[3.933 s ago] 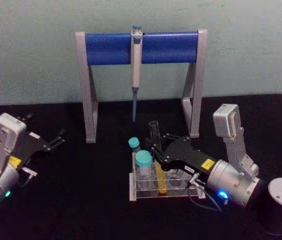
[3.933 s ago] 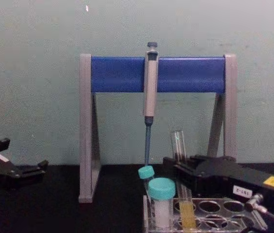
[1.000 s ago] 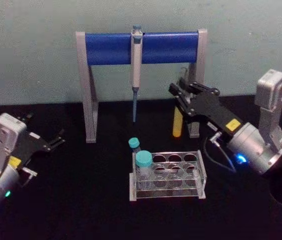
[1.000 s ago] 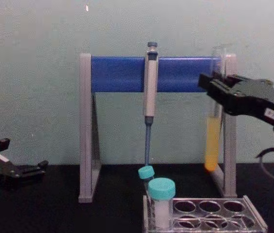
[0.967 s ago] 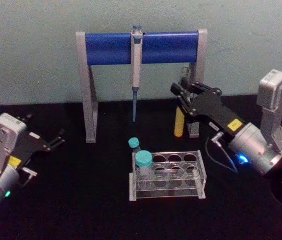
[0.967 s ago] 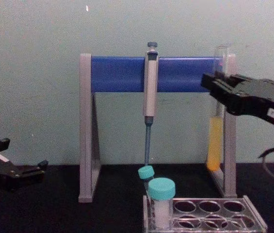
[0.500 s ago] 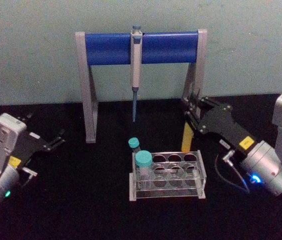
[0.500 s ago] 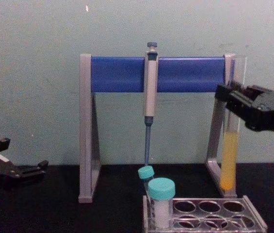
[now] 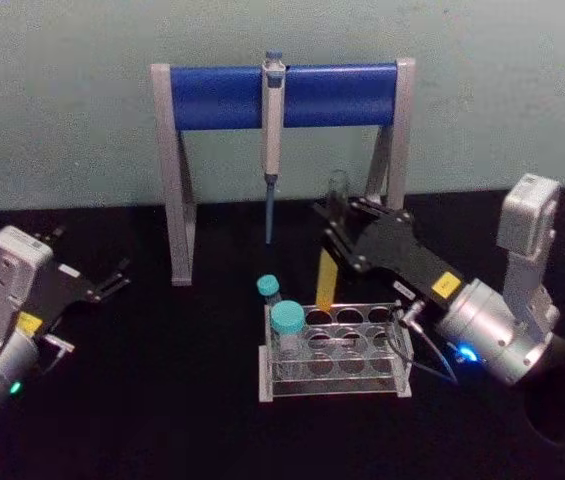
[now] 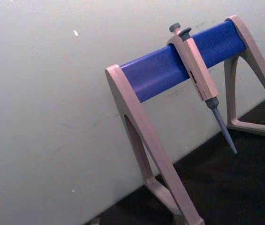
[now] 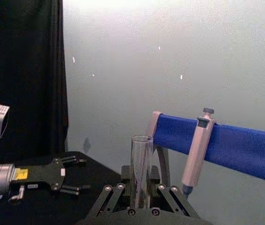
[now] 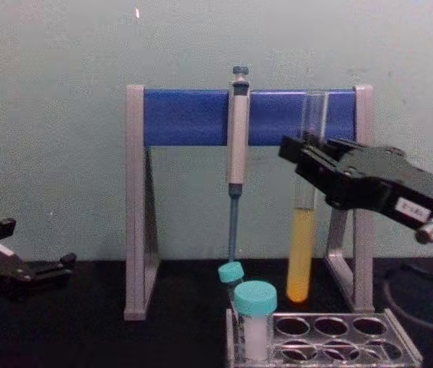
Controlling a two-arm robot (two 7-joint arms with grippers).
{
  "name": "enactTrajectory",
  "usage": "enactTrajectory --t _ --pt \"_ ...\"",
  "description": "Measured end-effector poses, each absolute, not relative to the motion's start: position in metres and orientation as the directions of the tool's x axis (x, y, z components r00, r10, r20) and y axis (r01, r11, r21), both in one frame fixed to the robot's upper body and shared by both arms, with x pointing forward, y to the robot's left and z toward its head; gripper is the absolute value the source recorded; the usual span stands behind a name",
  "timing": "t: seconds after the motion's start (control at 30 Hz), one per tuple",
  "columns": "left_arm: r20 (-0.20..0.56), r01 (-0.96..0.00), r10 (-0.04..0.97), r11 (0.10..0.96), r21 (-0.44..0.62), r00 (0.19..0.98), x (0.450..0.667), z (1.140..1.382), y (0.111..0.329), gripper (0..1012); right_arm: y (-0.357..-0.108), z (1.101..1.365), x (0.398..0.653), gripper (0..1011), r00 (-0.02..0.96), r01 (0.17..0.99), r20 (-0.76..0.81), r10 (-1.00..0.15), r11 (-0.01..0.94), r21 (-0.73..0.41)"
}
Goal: Pick up the test tube from the test tube rack, shake it, then place it back into the test tube rack.
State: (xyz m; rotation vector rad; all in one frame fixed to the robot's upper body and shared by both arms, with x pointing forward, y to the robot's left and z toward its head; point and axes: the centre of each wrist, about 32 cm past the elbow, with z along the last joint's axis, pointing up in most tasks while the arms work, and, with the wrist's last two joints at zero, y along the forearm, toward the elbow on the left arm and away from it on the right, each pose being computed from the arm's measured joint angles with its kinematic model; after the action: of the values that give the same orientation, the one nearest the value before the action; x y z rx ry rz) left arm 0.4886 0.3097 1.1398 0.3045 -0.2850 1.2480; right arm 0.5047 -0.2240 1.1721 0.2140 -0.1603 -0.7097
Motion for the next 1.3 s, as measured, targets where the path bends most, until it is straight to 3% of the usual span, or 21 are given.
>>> enactTrajectory --t 0.5,1.3 --pt "0.374 -0.955 0.880 0.287 0.070 0.292 0.489 1.140 0.310 1001 -0.222 1.175 0.530 232 0.709 0.663 0.079 -0.701 0.701 0.264" --pt "0.374 -0.955 0.880 0.287 0.070 0.292 0.489 1.140 0.310 1001 -0.243 1.179 0.521 232 0.645 0.717 0.088 -0.759 0.641 0.276"
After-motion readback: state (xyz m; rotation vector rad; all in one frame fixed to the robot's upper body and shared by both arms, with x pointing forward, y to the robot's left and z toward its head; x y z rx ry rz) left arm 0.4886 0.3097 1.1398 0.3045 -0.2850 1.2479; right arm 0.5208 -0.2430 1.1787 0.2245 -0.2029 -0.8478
